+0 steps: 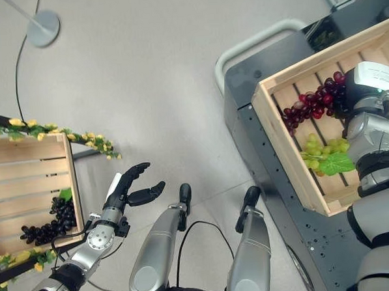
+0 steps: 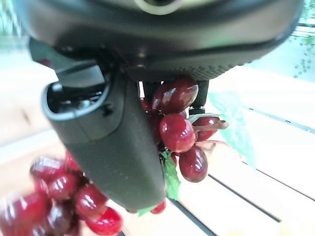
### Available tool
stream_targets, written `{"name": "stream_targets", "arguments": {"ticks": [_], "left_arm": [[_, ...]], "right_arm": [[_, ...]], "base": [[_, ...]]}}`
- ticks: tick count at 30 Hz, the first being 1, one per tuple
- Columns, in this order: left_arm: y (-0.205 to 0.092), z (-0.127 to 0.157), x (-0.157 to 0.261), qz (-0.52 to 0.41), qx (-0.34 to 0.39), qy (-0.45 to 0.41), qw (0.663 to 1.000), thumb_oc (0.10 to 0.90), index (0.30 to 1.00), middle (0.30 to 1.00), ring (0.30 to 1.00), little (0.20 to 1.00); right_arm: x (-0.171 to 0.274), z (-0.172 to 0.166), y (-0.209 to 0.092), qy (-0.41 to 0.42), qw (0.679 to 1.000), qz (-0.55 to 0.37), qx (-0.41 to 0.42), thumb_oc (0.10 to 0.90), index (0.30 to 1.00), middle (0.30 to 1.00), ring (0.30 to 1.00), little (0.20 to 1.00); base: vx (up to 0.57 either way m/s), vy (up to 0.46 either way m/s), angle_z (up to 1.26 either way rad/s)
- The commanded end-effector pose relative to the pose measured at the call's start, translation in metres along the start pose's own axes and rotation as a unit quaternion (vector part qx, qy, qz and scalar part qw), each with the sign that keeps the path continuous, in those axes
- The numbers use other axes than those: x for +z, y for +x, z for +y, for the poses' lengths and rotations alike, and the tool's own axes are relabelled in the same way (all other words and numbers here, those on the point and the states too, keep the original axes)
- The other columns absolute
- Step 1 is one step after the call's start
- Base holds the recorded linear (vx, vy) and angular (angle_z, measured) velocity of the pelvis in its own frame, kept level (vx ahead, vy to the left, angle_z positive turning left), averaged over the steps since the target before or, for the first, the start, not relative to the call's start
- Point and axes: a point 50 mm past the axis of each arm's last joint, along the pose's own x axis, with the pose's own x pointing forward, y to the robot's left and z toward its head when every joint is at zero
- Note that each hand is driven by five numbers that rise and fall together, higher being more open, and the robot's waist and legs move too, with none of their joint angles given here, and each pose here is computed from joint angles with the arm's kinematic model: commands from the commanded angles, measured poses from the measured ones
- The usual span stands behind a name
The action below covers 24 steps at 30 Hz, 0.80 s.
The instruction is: Pick up the fruits from the basket on one side to the basket on the other side
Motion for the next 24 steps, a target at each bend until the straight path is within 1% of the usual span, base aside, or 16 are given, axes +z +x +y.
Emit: {"name": "stream_targets", "arguments": {"ticks": [1,3,5,10,15,19,20,24], "left_arm": [[-0.009,0.016,0.002,-0.026,0.019,-0.027,0.999,0.8,0.9,0.9,0.9,0.9],[-0.013,0.01,0.004,-0.04,-0.005,-0.019,0.999,0.8,0.9,0.9,0.9,0.9],[-0.014,0.007,0.006,-0.049,-0.021,-0.015,0.998,0.8,0.9,0.9,0.9,0.9],[-0.012,0.001,0.013,-0.057,-0.071,-0.039,0.995,0.8,0.9,0.9,0.9,0.9],[-0.01,-0.002,0.023,-0.072,-0.094,-0.06,0.991,0.8,0.9,0.9,0.9,0.9],[-0.002,-0.002,0.047,-0.12,-0.109,-0.048,0.986,0.8,0.9,0.9,0.9,0.9],[-0.002,-0.002,0.047,-0.119,-0.11,-0.048,0.986,0.8,0.9,0.9,0.9,0.9],[0.005,-0.004,0.077,-0.166,-0.14,-0.047,0.975,0.8,0.9,0.9,0.9,0.9]], "right_arm": [[0.002,-0.055,0.004,0.073,0.988,-0.019,-0.139,0.4,0.3,0.3,0.3,0.3],[0.003,-0.049,0.0,0.11,0.984,-0.029,-0.135,0.4,0.3,0.3,0.3,0.3],[0.005,-0.044,-0.004,0.116,0.984,-0.043,-0.13,0.4,0.3,0.3,0.3,0.3],[0.022,-0.037,-0.01,0.087,0.984,-0.096,-0.124,0.4,0.3,0.3,0.3,0.3],[0.033,-0.036,-0.015,0.076,0.98,-0.132,-0.128,0.4,0.3,0.3,0.3,0.3],[0.048,-0.041,-0.018,0.066,0.973,-0.169,-0.139,0.4,0.3,0.3,0.3,0.3],[0.048,-0.041,-0.018,0.066,0.974,-0.169,-0.138,0.4,0.3,0.3,0.3,0.3],[0.066,-0.056,-0.022,0.07,0.961,-0.206,-0.17,0.4,0.3,0.3,0.3,0.3]], "base": [[0.08,0.023,-0.05],[0.12,0.036,-0.07],[0.1,0.034,-0.05],[0.13,0.025,-0.11],[0.15,0.025,0.0],[0.15,0.017,0.04],[0.1,0.004,0.17],[0.07,0.006,0.14]]}}
